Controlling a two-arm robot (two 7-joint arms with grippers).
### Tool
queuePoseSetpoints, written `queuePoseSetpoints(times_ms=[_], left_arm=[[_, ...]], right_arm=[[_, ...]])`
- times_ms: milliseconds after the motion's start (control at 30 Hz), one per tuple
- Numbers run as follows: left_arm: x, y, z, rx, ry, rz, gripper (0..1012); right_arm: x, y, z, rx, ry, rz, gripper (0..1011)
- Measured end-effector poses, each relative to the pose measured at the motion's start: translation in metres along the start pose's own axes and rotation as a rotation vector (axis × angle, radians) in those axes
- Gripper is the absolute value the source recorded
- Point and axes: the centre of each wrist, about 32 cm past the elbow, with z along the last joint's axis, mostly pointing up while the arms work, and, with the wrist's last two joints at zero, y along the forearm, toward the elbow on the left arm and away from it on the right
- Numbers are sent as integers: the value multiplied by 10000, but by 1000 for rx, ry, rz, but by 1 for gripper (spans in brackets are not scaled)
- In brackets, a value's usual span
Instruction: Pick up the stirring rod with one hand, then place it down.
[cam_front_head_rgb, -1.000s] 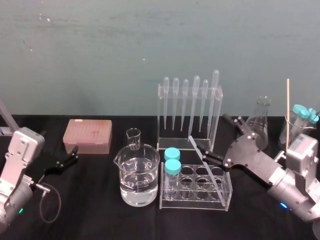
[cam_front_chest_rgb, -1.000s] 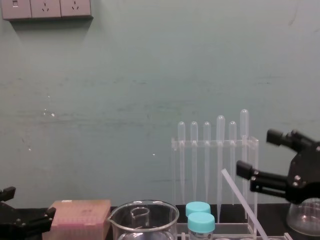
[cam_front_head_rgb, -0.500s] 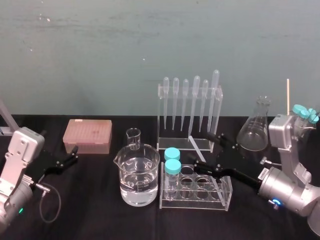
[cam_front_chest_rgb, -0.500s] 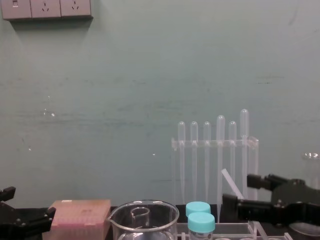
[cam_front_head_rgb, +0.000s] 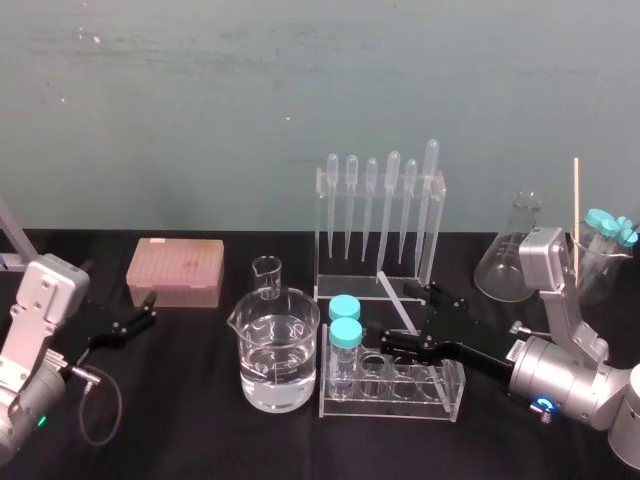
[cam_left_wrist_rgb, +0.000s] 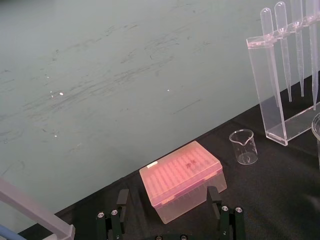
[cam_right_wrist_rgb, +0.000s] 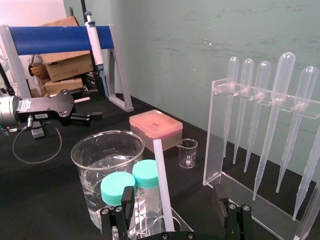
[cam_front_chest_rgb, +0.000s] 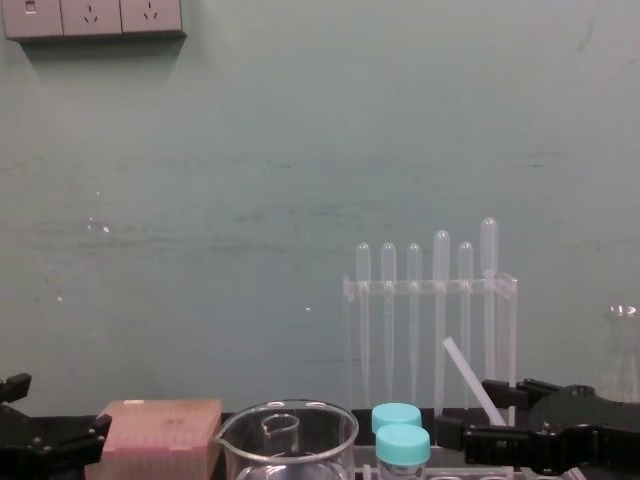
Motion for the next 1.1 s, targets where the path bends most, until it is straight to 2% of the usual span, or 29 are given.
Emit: queuePoseSetpoints(times_ms=[300, 700, 767, 833, 933, 1100], left_arm=[[0, 0, 0, 0, 0, 0, 1000], [0, 0, 0, 0, 0, 0, 1000], [0, 0, 0, 0, 0, 0, 1000], [0, 0, 0, 0, 0, 0, 1000], [0, 0, 0, 0, 0, 0, 1000], [0, 0, 0, 0, 0, 0, 1000]], right_arm=[[2, -3, 5, 3, 0, -1, 997], [1, -7, 5, 4, 1, -1, 691], [1, -7, 5, 4, 1, -1, 596], [1, -7, 5, 4, 1, -1, 570], [0, -8, 4, 4, 2, -1, 449], [0, -8, 4, 4, 2, -1, 303]])
